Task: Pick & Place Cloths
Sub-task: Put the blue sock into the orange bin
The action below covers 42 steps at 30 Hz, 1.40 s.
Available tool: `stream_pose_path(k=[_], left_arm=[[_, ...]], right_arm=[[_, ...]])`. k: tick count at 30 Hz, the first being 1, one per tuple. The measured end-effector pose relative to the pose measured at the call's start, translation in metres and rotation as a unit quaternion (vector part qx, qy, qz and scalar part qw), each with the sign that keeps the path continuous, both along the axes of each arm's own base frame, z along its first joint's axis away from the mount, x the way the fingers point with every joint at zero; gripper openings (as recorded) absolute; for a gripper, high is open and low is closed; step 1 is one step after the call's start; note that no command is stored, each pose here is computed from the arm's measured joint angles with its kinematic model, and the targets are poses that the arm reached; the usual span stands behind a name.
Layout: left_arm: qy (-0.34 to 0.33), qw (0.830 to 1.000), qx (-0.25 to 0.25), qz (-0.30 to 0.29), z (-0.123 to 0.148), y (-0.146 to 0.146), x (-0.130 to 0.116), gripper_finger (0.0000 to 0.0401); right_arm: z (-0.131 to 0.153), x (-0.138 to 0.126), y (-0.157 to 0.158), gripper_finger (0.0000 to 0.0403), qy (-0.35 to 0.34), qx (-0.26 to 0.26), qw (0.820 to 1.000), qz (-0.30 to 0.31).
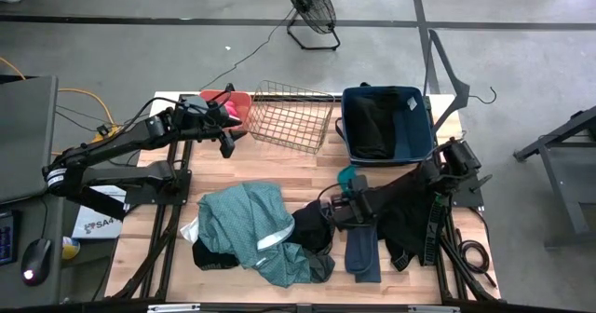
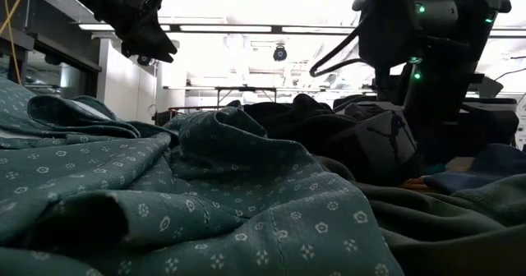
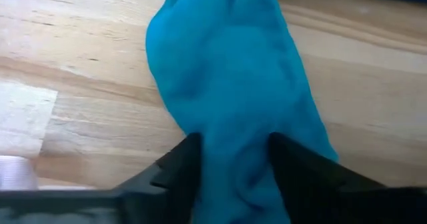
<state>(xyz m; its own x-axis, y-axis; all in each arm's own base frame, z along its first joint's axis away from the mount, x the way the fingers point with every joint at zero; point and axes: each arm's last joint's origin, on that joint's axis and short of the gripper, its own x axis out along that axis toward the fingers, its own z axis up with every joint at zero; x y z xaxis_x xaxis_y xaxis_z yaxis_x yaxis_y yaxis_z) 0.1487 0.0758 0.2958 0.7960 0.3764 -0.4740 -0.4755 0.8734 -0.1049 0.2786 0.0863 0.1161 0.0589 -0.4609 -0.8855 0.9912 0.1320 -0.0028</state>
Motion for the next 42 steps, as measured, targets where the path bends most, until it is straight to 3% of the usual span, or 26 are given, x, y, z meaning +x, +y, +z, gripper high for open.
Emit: stream_pose_path(k=[8, 12, 19, 24, 31, 37, 42], left_arm=[[0.000, 1.000, 0.000, -0.001, 0.000, 0.000, 0.000, 0.0190], [-0.003, 1.000, -0.003, -0.008, 0.000, 0.000, 0.000, 0.0190], [-0.008, 1.000, -0.012, -0.028, 0.000, -0.002, 0.001, 0.0190], [-0.021, 0.997, -0.015, -0.070, 0.002, -0.003, 0.002, 0.0190], [-0.072, 0.981, 0.009, -0.182, 0.011, -0.008, 0.007, 0.0190], [-0.083, 0.957, 0.089, -0.263, 0.016, -0.017, 0.012, 0.0190], [-0.074, 0.926, 0.159, -0.333, 0.014, -0.030, 0.022, 0.0190]], right_arm=[[0.001, 0.001, 0.001, 0.0020, 0.003, 0.005, 1.000, 0.029], [0.010, 0.003, 0.005, 0.0009, -0.013, 0.002, 0.998, 0.057], [0.048, 0.007, 0.020, 0.0007, -0.101, -0.029, 0.986, 0.129], [0.076, 0.011, 0.029, 0.0006, -0.181, -0.079, 0.962, 0.188], [0.102, 0.029, 0.029, 0.0005, -0.245, -0.161, 0.917, 0.269], [0.118, 0.049, 0.018, 0.0005, -0.290, -0.191, 0.884, 0.314], [0.130, 0.063, 0.004, 0.0005, -0.340, -0.186, 0.854, 0.346]])
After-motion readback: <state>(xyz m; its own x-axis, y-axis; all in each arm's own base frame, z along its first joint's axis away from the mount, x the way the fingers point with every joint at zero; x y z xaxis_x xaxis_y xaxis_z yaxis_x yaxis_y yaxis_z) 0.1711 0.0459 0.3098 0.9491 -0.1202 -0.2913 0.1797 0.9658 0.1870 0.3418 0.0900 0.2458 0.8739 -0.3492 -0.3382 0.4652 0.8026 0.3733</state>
